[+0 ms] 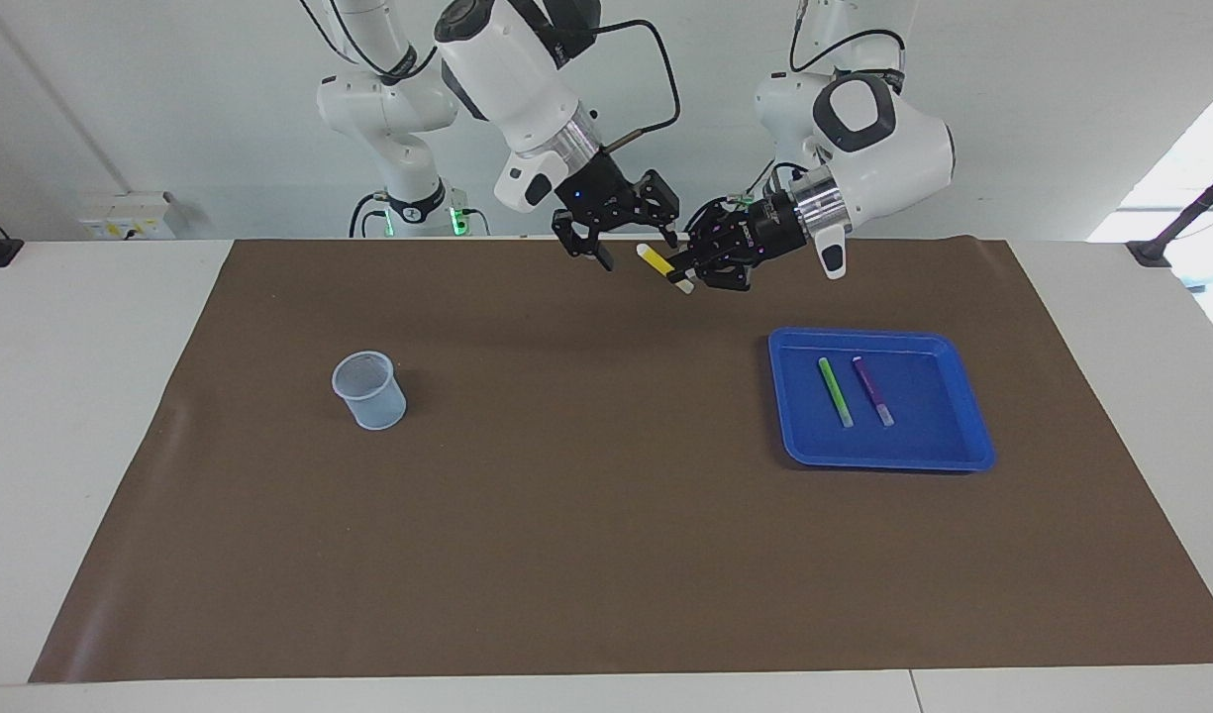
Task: Transfer and insert pens with both arms
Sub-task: 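Grasp the yellow pen tip with the right gripper from the left gripper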
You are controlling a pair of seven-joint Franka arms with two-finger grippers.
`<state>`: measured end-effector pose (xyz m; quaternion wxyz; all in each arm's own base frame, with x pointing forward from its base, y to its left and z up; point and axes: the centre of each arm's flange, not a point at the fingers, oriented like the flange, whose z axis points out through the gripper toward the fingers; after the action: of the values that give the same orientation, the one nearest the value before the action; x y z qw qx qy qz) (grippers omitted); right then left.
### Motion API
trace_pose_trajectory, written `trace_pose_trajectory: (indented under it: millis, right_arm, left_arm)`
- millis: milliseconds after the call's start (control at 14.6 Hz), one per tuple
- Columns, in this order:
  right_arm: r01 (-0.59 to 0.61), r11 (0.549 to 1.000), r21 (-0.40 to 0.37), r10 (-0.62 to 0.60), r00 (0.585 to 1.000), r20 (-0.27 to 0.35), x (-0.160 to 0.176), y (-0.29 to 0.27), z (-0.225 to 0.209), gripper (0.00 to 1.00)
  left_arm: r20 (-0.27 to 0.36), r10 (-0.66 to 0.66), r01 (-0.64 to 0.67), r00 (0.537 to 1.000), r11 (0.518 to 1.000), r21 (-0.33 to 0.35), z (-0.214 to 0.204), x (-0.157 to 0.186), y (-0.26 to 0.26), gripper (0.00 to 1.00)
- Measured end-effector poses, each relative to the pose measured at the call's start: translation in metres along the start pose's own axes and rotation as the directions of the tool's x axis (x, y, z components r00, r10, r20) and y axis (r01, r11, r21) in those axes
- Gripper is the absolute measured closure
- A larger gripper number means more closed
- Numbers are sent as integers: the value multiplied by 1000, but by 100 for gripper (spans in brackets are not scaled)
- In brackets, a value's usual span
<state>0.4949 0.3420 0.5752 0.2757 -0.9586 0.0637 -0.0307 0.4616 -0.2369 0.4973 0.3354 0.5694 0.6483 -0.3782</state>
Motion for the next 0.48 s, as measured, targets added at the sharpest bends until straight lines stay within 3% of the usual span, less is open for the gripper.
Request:
trace_pose_trajectory:
  millis: [205,478]
  right_arm:
    - [1,1000,4,-1,1000,-8,1,-1,-1,3]
    - [7,1000,5,-7,1000,-4,-2,-3,1,46]
  left_arm:
    - [0,0,0,1000,1000,0,0,0,-1,83]
    - [-1,-1,1,1000,1000,0,0,1,-1,83]
